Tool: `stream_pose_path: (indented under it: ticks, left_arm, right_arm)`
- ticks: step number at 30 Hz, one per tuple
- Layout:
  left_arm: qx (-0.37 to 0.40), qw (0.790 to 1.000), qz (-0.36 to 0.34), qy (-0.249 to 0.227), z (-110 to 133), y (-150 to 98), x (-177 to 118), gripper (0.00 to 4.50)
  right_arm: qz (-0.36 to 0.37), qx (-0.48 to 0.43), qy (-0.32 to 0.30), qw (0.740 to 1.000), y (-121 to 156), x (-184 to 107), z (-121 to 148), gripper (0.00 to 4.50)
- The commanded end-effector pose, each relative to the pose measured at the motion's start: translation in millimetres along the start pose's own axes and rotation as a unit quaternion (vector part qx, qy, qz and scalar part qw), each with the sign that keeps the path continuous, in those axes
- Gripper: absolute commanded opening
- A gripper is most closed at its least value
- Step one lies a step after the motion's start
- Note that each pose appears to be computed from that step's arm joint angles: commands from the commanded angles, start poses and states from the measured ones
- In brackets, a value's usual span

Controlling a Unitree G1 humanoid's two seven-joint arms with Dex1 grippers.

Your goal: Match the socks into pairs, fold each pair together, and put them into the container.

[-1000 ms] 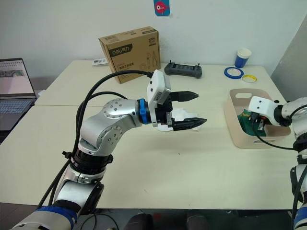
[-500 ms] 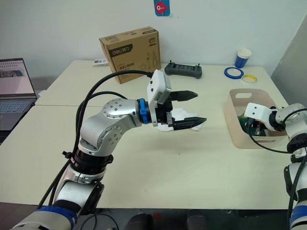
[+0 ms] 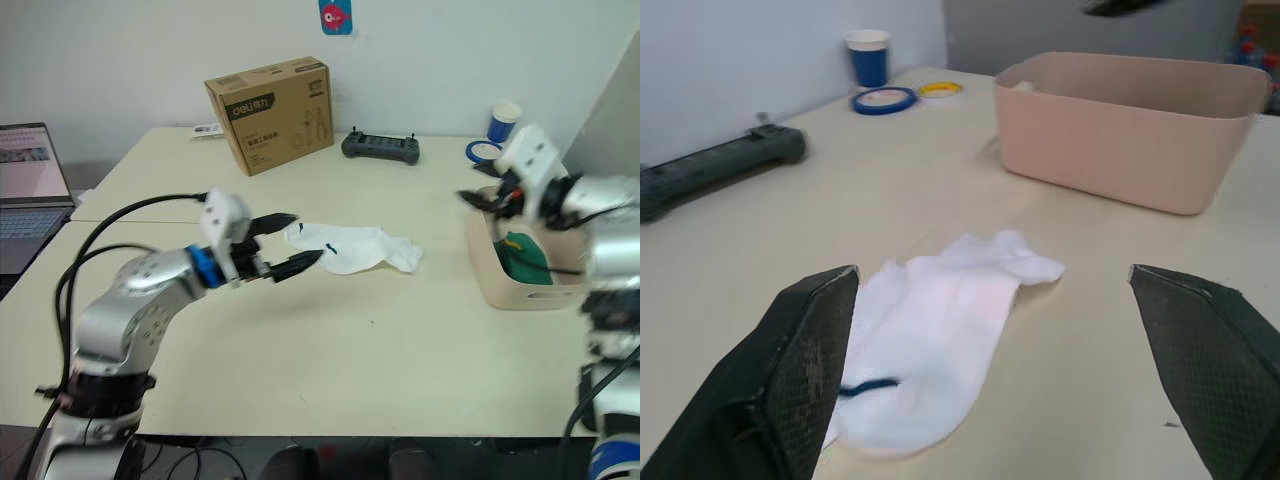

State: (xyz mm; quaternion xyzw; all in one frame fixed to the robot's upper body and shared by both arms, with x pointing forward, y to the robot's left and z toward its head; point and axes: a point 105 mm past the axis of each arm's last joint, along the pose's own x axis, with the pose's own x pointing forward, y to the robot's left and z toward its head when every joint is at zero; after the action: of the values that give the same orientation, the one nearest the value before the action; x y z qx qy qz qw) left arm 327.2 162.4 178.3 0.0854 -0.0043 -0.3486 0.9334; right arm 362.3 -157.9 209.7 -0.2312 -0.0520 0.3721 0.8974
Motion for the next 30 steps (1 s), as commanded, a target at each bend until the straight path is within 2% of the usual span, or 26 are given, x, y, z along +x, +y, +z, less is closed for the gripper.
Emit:
stream_pose_path:
  ticks: [1,2,9,16,19,23,27,30]
  left_arm:
    - [0.015,0.998,0.068,-0.003,-10.1,15.0,-22.9,4.5]
    - [0.012,0.997,0.081,0.004,-18.6,15.6,-29.2,4.5]
    - [-0.023,0.991,0.125,0.037,-65.0,-1.7,-58.9,4.5]
    - [-0.029,0.993,0.107,0.039,-71.0,-17.5,-58.6,4.5]
    - [-0.01,0.997,0.073,0.038,-66.7,-25.2,-47.6,4.5]
    - [0.041,0.999,0.002,0.035,-55.7,-34.6,-6.6,4.5]
    - [0.057,0.998,-0.028,0.029,-52.9,-36.4,16.7,4.5]
    - [0.089,0.994,-0.053,0.038,-56.7,-39.3,53.6,4.5]
  right_arm:
    - [-0.034,0.008,-0.014,0.999,26.5,-4.9,1.0,4.31]
    - [-0.032,0.003,-0.002,0.999,37.4,-6.9,-8.6,4.47]
    - [-0.073,-0.002,0.07,0.995,71.9,-30.3,-66.4,4.47]
    - [-0.097,-0.001,0.075,0.992,76.8,-35.7,-73.9,4.47]
    - [-0.091,-0.013,0.078,0.993,73.0,-29.1,-74.5,4.47]
    - [-0.054,-0.042,0.095,0.993,66.5,-7.0,-78.4,4.47]
    - [-0.042,-0.061,0.103,0.992,61.1,6.1,-80.9,4.47]
    - [-0.034,-0.101,0.119,0.987,53.1,25.6,-86.2,4.47]
